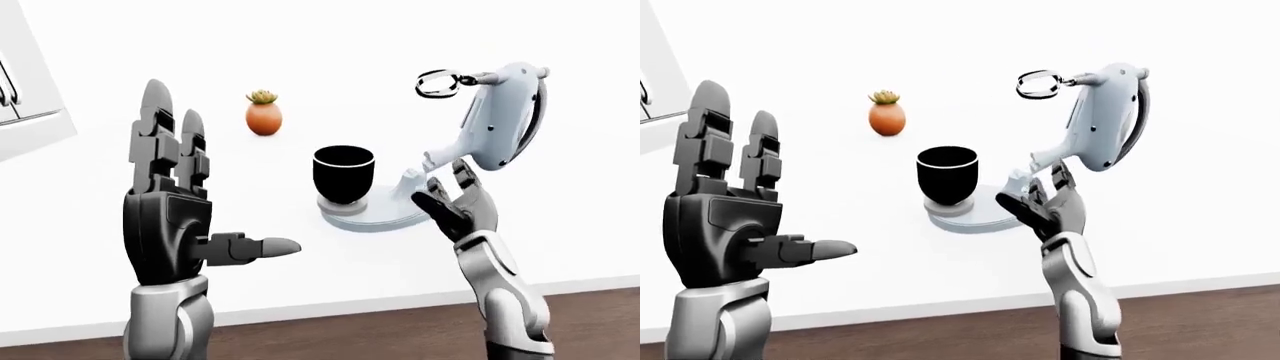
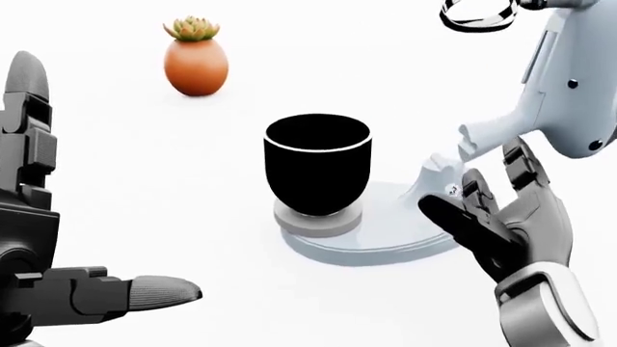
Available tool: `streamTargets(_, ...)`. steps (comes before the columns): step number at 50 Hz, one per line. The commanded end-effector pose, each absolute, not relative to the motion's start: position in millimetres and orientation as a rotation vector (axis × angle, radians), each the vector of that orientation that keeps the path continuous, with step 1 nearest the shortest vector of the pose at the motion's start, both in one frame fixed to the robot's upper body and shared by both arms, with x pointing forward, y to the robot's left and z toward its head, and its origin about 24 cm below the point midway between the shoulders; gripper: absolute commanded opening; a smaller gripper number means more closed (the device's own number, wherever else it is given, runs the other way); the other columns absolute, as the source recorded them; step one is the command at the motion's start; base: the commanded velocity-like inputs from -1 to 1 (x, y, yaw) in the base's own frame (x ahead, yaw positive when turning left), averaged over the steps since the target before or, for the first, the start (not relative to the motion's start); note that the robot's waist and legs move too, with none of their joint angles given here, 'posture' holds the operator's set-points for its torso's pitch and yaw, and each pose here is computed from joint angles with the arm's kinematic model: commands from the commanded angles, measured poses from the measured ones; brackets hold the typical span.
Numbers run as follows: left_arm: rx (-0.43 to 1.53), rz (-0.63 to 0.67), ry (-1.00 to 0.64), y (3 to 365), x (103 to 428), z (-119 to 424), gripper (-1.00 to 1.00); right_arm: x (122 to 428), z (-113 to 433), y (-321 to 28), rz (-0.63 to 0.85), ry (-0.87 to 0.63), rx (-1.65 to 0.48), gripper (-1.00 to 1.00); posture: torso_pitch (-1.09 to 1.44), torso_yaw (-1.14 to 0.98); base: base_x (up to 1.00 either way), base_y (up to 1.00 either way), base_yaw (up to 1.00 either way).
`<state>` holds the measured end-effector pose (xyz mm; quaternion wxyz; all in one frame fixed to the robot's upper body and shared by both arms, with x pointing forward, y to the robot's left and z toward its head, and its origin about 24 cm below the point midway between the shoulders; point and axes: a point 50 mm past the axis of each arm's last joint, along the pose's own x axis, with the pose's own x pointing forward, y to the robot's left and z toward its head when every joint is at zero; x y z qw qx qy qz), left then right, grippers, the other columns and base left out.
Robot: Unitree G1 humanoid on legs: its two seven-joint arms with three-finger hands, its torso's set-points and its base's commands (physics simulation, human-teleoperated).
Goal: Open the stand mixer head.
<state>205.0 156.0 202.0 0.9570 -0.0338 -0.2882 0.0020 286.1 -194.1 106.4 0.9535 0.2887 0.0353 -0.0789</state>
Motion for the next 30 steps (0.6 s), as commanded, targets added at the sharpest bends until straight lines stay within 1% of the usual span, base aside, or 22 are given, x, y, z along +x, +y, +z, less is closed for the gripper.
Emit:
streamTargets(1,-0.069,-0.005,-0.645,155,202,211,1.0,286,128,-191,-0.117,-0.004,0.606,1.0,-0.49,0.0,0.0,0.0,0.0)
streamTargets(18,-0.069,-0.003,-0.646,155,202,212,1.0,260,142,-188,-0.079,-0.026,0.622,1.0,-0.49,0.0,0.0,0.0,0.0)
streamTargets(30,-0.067,-0.002,-0.644,156,203,210,1.0,260,144,-189,-0.078,-0.033,0.625,1.0,-0.49,0.0,0.0,0.0,0.0)
